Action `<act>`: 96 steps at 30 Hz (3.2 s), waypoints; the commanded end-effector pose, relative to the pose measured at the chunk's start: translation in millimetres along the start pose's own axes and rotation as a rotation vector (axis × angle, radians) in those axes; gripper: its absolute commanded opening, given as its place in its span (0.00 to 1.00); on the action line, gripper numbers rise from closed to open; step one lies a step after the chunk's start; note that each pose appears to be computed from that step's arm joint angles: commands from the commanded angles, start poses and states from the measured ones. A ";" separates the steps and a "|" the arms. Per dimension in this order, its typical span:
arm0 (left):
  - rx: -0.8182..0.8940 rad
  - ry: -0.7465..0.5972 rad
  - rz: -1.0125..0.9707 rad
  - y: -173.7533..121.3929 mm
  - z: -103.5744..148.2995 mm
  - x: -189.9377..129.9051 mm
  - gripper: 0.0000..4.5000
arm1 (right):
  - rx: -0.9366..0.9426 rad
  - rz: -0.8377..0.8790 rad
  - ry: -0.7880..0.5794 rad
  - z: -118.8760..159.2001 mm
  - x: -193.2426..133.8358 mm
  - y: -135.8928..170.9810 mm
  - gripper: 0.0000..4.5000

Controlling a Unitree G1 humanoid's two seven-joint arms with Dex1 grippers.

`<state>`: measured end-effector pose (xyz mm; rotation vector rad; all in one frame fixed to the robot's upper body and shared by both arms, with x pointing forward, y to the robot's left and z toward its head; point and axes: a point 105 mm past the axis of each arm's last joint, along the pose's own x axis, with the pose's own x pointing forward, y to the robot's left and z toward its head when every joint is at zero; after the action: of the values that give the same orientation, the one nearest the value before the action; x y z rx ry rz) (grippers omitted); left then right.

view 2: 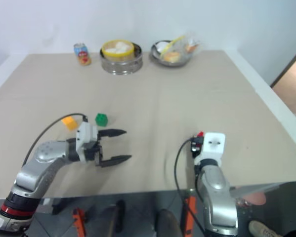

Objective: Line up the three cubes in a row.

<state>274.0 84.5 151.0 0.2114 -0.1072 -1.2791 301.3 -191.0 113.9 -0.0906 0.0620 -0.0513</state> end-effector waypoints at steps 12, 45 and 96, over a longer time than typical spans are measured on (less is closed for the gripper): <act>0.044 0.029 0.091 5.8 -10.3 -34.9 1.00 | -0.078 0.584 -0.085 47.6 -9.6 89.0 0.41; 0.056 0.030 0.144 5.8 -10.1 -43.2 1.00 | -0.126 0.680 0.009 22.3 4.6 95.4 0.41; -0.069 0.032 0.944 78.2 -26.5 -51.8 1.00 | -0.308 1.308 -0.292 112.2 -27.1 127.7 0.98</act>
<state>334.8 160.6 130.7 0.0784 -0.0761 -0.3435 289.5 -55.5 204.9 -0.3220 -0.1220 1.2661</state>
